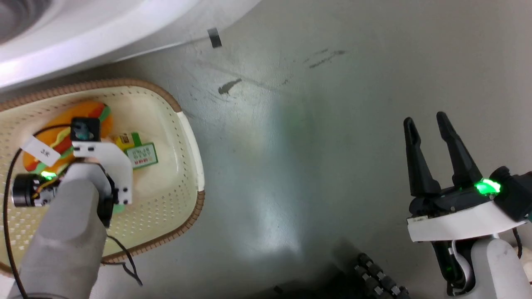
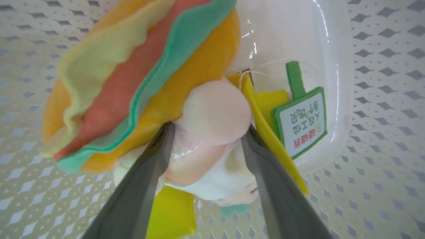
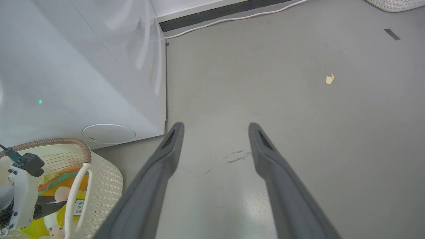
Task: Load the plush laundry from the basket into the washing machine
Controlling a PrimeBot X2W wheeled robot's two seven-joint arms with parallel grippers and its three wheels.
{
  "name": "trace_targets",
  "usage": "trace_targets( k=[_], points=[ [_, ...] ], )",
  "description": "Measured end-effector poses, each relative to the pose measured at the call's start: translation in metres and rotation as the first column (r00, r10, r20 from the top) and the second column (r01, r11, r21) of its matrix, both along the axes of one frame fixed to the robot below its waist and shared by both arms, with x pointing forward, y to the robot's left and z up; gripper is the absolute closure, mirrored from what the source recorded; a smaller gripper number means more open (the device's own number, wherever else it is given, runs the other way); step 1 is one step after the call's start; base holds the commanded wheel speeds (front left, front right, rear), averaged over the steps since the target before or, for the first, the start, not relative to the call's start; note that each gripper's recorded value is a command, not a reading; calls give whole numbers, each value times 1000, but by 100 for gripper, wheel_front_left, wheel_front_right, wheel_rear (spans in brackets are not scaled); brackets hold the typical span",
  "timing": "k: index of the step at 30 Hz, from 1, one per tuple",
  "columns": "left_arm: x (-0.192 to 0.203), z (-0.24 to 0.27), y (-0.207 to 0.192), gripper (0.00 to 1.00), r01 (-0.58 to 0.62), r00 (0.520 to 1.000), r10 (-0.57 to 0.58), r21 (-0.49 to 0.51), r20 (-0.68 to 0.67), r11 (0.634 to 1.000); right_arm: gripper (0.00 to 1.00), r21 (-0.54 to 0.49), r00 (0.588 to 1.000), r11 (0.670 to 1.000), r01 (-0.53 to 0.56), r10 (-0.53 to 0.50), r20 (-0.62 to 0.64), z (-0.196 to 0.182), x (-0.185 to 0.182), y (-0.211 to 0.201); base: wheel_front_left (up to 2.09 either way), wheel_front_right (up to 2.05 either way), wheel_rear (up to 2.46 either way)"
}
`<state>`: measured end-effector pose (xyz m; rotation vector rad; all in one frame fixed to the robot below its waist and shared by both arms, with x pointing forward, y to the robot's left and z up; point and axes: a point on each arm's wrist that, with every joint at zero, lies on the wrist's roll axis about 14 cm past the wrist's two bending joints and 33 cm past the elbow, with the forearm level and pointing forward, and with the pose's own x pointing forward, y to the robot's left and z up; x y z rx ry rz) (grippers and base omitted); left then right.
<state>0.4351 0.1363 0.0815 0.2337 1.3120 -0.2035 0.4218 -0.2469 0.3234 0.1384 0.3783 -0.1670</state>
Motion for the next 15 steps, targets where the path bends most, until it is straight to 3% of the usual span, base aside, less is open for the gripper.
trace_targets(
  k=[1,2,3,4,15],
  points=[
    [2,-3,0,0,0,1000,0,3,3,1000,0,-2,1000,1000,2,-2,-4,-2,0,-1,0,0,0],
    [2,-7,0,58,2,1000,-2,5,-1,1000,0,-1,1000,1000,5,-5,-8,-5,0,-2,0,0,0],
    [1,-10,-1,58,5,1000,-5,7,-10,1000,0,-1,1000,1000,8,-8,-8,-6,0,-3,0,0,0],
    [0,-14,-1,100,8,1000,-8,6,-14,1000,0,-3,1000,1000,11,-11,-11,-8,0,-4,0,0,0],
    [-3,-38,-2,100,-33,999,33,18,-29,999,0,-32,998,998,60,-59,16,2,1,-24,0,0,0]
  ],
)
